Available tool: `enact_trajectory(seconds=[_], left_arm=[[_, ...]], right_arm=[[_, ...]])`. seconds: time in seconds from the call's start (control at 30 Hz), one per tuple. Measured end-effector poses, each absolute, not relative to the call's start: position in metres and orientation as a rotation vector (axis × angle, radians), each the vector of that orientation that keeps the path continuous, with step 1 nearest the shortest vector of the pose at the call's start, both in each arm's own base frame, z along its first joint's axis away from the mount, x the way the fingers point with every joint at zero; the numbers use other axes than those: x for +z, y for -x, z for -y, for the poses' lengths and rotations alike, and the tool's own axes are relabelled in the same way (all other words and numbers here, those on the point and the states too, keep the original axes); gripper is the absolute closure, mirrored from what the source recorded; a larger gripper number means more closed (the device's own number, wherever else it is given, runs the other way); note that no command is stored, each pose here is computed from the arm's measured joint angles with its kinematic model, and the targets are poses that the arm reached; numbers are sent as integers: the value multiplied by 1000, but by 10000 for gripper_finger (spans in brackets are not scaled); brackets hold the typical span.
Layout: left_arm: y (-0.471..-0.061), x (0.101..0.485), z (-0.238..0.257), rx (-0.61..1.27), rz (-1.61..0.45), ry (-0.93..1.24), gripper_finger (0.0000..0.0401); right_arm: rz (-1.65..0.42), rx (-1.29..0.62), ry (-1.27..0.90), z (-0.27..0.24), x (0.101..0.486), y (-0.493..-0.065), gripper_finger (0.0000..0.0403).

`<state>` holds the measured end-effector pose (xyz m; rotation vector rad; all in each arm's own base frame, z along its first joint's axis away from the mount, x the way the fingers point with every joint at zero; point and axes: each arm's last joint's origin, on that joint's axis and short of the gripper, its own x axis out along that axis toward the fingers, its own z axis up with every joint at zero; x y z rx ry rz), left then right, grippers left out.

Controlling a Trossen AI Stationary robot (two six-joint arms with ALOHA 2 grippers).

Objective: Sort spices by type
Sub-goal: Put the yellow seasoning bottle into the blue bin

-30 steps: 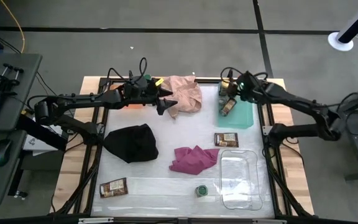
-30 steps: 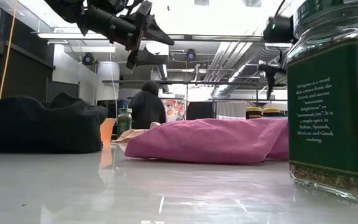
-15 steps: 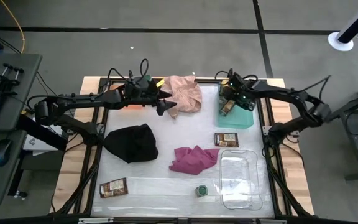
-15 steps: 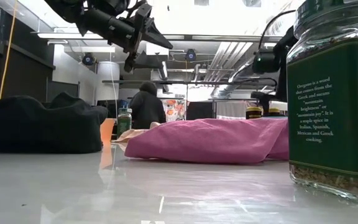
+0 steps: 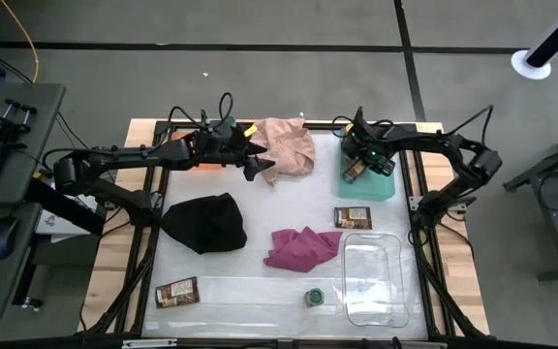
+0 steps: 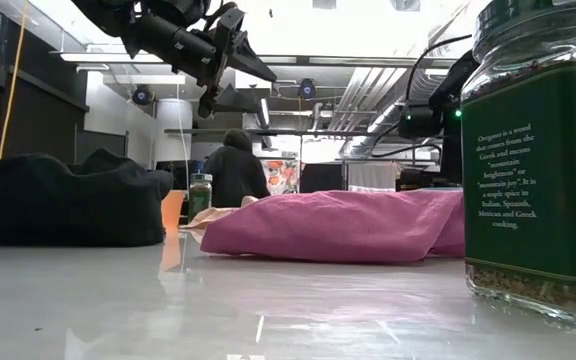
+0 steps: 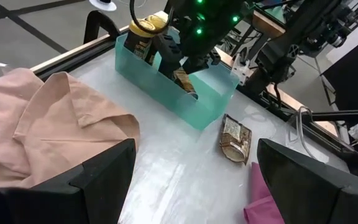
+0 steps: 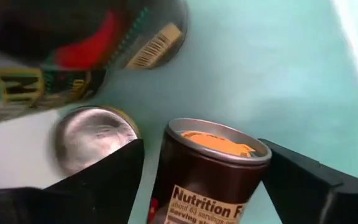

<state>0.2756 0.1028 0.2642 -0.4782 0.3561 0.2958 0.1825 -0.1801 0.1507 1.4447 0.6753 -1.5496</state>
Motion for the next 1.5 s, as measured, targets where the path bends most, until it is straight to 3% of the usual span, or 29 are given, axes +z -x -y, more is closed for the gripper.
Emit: enact_trajectory(seconds=[0.27, 0.5, 0.77, 0.87, 1.17, 1.33, 1.5], left_arm=[[-275, 264, -104, 318, -351, 487, 80], [-275, 264, -104, 319, -354, 458, 80], [-275, 264, -105, 336, -366, 342, 80], [-275, 264, -105, 340, -372, 301, 80], [-275, 264, -105, 336, -378, 266, 80], [-275, 264, -105, 331, -381, 240, 80], [-278, 271, -106, 314, -319, 229, 80]], right_arm=[[-719, -1474, -1325, 175, 167, -177, 217], [-706, -1414, -997, 154, 217, -154, 217], [-462, -1666, -357, 134, 256, -156, 217], [-412, -1716, -311, 139, 249, -169, 217], [-528, -1726, -270, 133, 201, -204, 217], [-424, -1712, -261, 109, 191, -214, 217], [-318, -1671, -322, 86, 150, -201, 217]])
